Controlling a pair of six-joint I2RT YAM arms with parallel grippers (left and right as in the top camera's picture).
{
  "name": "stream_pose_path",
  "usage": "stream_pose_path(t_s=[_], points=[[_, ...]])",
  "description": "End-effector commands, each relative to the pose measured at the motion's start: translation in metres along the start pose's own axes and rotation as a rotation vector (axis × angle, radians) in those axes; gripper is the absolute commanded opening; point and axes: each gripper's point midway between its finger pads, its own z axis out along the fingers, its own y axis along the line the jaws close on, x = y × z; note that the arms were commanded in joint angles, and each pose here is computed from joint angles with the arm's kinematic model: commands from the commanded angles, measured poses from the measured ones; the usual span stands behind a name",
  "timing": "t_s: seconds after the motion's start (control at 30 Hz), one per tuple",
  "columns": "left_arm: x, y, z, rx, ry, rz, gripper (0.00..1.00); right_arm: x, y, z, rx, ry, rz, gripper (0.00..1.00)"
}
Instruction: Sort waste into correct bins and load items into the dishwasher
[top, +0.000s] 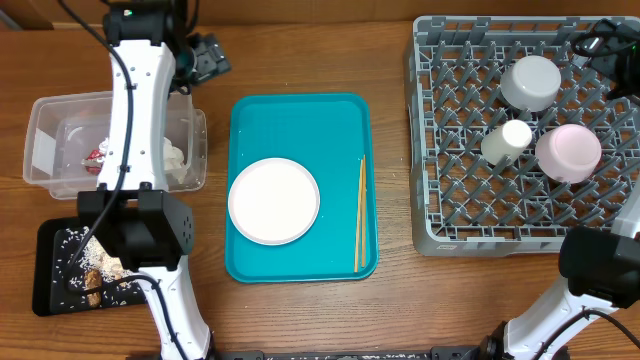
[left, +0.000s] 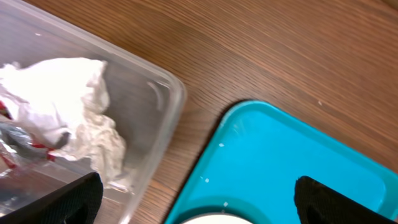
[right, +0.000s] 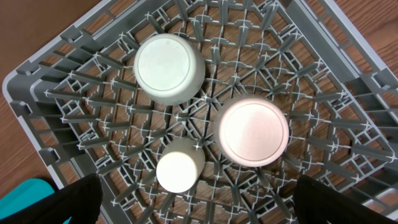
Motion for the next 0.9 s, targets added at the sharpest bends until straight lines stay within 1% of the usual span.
stream_pose_path(t_s=[0.0, 0.07, 0.17, 0.37, 0.5, 0.6, 0.67, 0.73, 0.8, 0.87], points=[[-0.014, 0.014, -0.005, -0.022, -0.04, -0.036, 1.0, -0.002, 0.0, 0.0, -0.003, -0.007, 0.005, 1.0], [-0.015, 0.016, -0.005, -0.025, -0.041, -0.04, 1.0, -0.003, 0.001, 0.0, -0.005, -0.011, 0.005, 1.0], [-0.015, 0.016, -0.005, -0.026, -0.041, -0.039, 1.0, -0.018, 0.006, -0.001, -0.024, -0.072, 0.003, 1.0], [-0.015, 0.017, -0.005, -0.028, -0.042, -0.039, 1.0, -0.019, 0.008, -0.001, -0.04, -0.077, 0.016, 1.0], [-0.015, 0.016, -0.005, -0.028, -0.042, -0.039, 1.0, -0.014, 0.032, -0.004, -0.176, -0.04, 0.032, 1.0], [-0.014, 0.015, -0.005, -0.026, -0.042, -0.035, 1.0, -0.004, 0.065, -0.013, -0.372, 0.022, 0.021, 1.0], [-0.014, 0.015, -0.005, -0.026, -0.042, -0.035, 1.0, 0.008, 0.094, -0.028, -0.561, 0.093, 0.008, 1.0], [-0.014, 0.015, -0.005, -0.026, -0.042, -0.035, 1.0, 0.023, 0.116, -0.041, -0.69, 0.162, -0.03, 1.0], [-0.014, 0.015, -0.005, -0.026, -0.042, -0.036, 1.0, 0.04, 0.13, -0.045, -0.718, 0.196, -0.112, 1.0], [-0.014, 0.015, -0.005, -0.026, -0.042, -0.035, 1.0, 0.058, 0.14, -0.042, -0.673, 0.223, -0.183, 1.0]])
